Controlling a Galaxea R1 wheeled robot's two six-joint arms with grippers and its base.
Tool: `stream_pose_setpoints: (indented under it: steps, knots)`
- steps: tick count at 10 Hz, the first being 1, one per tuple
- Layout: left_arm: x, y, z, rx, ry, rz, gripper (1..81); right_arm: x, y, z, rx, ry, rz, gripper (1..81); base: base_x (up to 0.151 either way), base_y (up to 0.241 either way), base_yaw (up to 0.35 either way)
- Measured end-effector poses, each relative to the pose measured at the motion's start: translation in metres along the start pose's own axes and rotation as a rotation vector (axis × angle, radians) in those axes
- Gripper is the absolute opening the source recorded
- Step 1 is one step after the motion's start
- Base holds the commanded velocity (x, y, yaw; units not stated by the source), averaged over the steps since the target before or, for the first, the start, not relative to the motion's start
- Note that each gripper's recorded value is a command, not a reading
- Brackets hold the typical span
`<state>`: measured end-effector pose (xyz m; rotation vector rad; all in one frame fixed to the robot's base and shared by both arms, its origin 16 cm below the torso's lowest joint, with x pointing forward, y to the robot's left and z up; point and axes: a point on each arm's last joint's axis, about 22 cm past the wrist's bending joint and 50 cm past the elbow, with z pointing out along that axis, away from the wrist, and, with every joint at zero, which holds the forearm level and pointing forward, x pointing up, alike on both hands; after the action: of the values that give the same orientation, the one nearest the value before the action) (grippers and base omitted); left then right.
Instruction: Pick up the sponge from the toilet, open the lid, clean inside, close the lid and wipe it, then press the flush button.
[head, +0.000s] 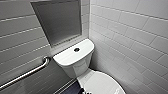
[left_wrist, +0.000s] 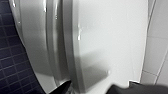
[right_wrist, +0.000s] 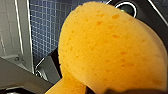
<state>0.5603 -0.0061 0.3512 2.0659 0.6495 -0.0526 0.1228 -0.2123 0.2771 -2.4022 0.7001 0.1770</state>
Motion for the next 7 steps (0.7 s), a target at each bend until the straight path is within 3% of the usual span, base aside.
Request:
stream_pose_setpoints:
  steps: [1,4,7]
  knots:
    - [-0.006,0.005,-0.003,-0.011,-0.021,-0.010,81.1,0.000,0.000,0.000,0.000,0.001,0.000,1.0,0.000,0.000,0.000]
    - [-0.063,0.039,-0.002,-0.069,-0.177,-0.032,81.1,-0.003,-0.004,0.004,0.006,-0.002,0.003,1.0,0.000,0.000,0.000]
    - [-0.062,0.050,-0.013,-0.089,-0.183,-0.057,81.1,-0.003,-0.003,0.004,0.005,-0.002,0.002,1.0,0.000,0.000,0.000]
